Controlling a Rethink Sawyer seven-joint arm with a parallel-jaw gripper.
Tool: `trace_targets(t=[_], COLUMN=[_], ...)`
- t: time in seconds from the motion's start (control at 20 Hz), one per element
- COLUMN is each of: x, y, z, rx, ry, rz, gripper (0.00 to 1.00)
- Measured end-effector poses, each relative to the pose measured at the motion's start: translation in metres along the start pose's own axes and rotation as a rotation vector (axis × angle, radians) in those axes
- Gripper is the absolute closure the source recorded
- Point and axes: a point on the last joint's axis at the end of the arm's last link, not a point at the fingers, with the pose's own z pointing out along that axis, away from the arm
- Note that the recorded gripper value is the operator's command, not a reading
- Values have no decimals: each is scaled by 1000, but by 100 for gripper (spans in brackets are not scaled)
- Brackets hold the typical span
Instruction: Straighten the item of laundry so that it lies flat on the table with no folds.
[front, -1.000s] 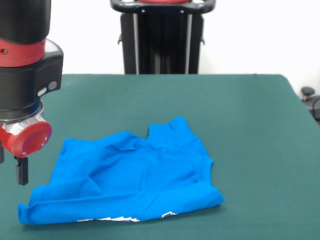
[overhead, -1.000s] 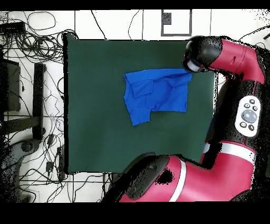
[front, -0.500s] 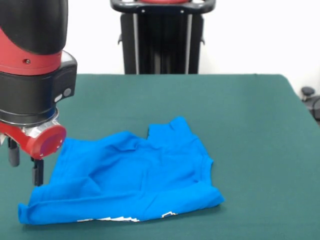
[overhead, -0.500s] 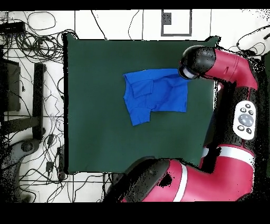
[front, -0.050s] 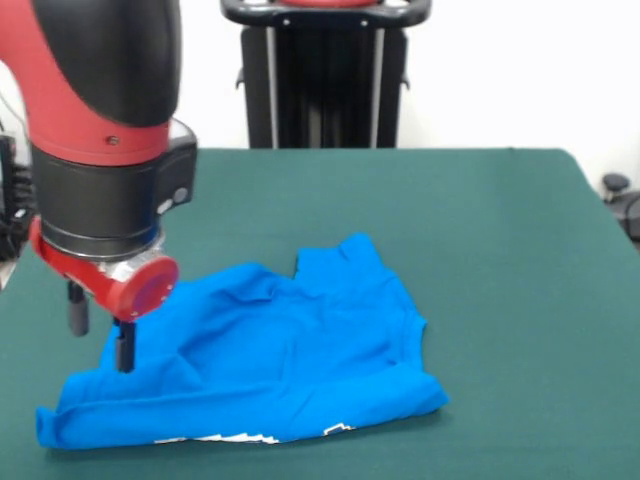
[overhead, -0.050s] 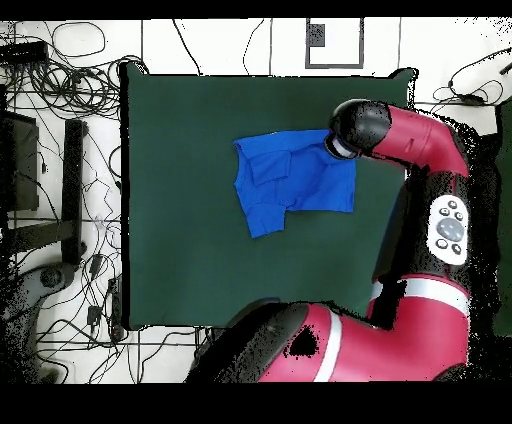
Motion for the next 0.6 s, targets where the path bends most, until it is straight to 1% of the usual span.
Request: trace_targets(t=[0.05,0.1,0.3,0.35,0.6], x=[2,10,21,28,37], y=[2,11,27,38,53], z=[-1,-5,-13,-19,-26], rx=[2,9,14,17,14], ry=[1,1,-2,-6,-9], rz=[7,37,105,157,240], gripper=[0,0,0,0,0])
